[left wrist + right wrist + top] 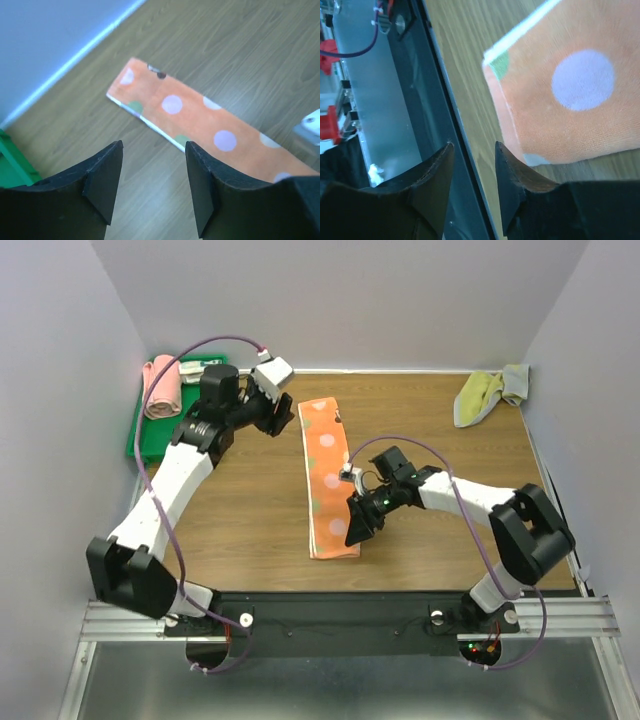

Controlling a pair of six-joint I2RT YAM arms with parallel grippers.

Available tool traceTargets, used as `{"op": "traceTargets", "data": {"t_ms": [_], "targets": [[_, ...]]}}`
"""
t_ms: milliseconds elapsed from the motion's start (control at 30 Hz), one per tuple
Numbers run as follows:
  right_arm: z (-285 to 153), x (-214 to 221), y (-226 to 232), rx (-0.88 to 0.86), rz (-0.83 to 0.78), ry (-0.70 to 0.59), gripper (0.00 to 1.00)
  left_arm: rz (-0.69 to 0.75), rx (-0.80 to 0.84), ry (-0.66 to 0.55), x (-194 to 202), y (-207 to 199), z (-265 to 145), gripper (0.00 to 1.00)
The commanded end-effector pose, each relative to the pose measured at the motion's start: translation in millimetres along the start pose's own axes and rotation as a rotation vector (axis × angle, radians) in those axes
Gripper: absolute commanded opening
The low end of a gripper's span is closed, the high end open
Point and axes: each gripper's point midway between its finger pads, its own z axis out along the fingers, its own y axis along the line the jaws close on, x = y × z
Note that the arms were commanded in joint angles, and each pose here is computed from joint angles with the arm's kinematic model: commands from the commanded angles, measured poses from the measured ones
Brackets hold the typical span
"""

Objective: Roll the towels
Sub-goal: Fold the towel

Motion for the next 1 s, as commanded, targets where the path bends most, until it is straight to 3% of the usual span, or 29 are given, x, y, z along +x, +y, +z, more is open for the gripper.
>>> {"op": "traceTargets", "data": {"t_ms": [0,167,367,500,733,967], "targets": [[16.6,12.4,-10.2,-0.033,0.068,0.047,0.43,0.040,0.017,0.054,42.8,-17.4,-7.7,0.62],[33.5,27.9,-40.4,0.032,0.183,0.099,0.43,0.222,0.089,0.004,58.0,-49.6,-33.2,0.62],[42.4,33.0,-51.1,0.033,0.235,0.124,0.45,0.432,0.244,0.113,133.1,-116.2,-49.4,0.60],[32.3,11.8,-26.1,-0.033,0.207,0.076,0.49,0.636,0.363,0.151,187.0,-176.2,-61.3,0.58],[-3.7,-31.3,7.7,-0.044,0.113,-0.062,0.49,0.764,0.427,0.124,216.6,-223.4,-64.7,0.56],[1.1,-50.5,-21.6,0.033,0.139,-0.077,0.46,0.815,0.547,0.111,227.2,-269.9,-55.8,0.50]]}}
